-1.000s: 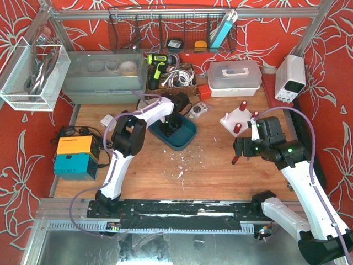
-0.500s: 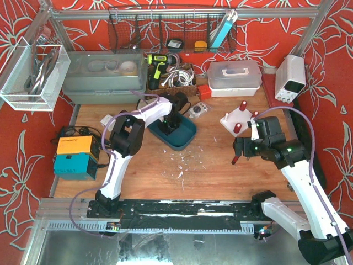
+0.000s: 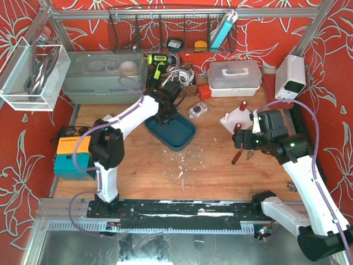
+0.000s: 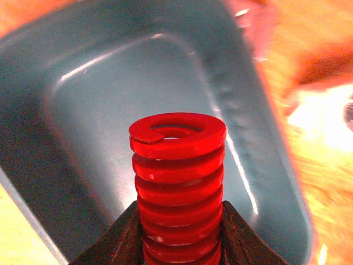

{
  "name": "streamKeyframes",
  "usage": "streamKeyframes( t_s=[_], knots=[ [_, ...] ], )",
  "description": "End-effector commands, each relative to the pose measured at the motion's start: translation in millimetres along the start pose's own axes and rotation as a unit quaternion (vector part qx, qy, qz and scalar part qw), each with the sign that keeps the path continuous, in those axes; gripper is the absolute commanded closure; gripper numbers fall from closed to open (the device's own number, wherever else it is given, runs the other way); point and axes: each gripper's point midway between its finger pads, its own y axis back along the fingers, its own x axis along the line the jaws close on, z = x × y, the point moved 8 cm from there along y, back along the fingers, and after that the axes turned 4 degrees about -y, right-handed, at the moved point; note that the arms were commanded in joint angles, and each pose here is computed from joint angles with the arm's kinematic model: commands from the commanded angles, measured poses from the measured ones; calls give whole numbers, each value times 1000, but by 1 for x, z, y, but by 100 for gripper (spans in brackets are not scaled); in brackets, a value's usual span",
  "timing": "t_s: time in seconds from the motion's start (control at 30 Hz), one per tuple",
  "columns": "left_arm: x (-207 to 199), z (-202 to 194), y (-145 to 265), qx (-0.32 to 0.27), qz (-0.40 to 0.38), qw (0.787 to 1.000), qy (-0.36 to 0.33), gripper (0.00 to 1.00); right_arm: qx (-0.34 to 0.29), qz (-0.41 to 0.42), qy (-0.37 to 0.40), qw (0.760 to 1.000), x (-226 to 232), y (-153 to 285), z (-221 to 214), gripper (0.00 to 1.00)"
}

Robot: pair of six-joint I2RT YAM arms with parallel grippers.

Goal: Install the large spring

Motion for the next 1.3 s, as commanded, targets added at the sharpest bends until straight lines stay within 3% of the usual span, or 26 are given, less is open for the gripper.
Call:
streamKeyframes(
  t_s=[0.0,0.2,0.43,0.57,0.67,0.77,0.87,1.1,1.27],
  knots=[
    [-13,1,48,-89,-92,984,-127,100,-1,17,-20,1000,8,6,10,1],
    [-5,-21,61,-130,-202,943,-230,100,21,49,-47,997,24,-2,31,1],
    [10,-51,82,-229,-273,854,-379,100,57,105,-65,991,48,-12,62,1],
    [12,-75,88,-234,-354,780,-460,100,93,183,-69,976,70,-22,74,17],
    [12,-86,90,-243,-379,751,-484,100,115,218,-69,967,81,-29,77,32],
    [7,-93,91,-245,-402,725,-503,100,148,256,-65,953,95,-38,77,37],
    [-1,-107,92,-243,-429,681,-542,100,167,256,-29,952,109,-41,77,43],
    [-19,-118,97,-239,-451,652,-560,100,211,273,-26,938,120,-56,72,50],
    [-23,-123,97,-235,-457,644,-567,100,240,291,-20,926,128,-64,64,49]
  ],
)
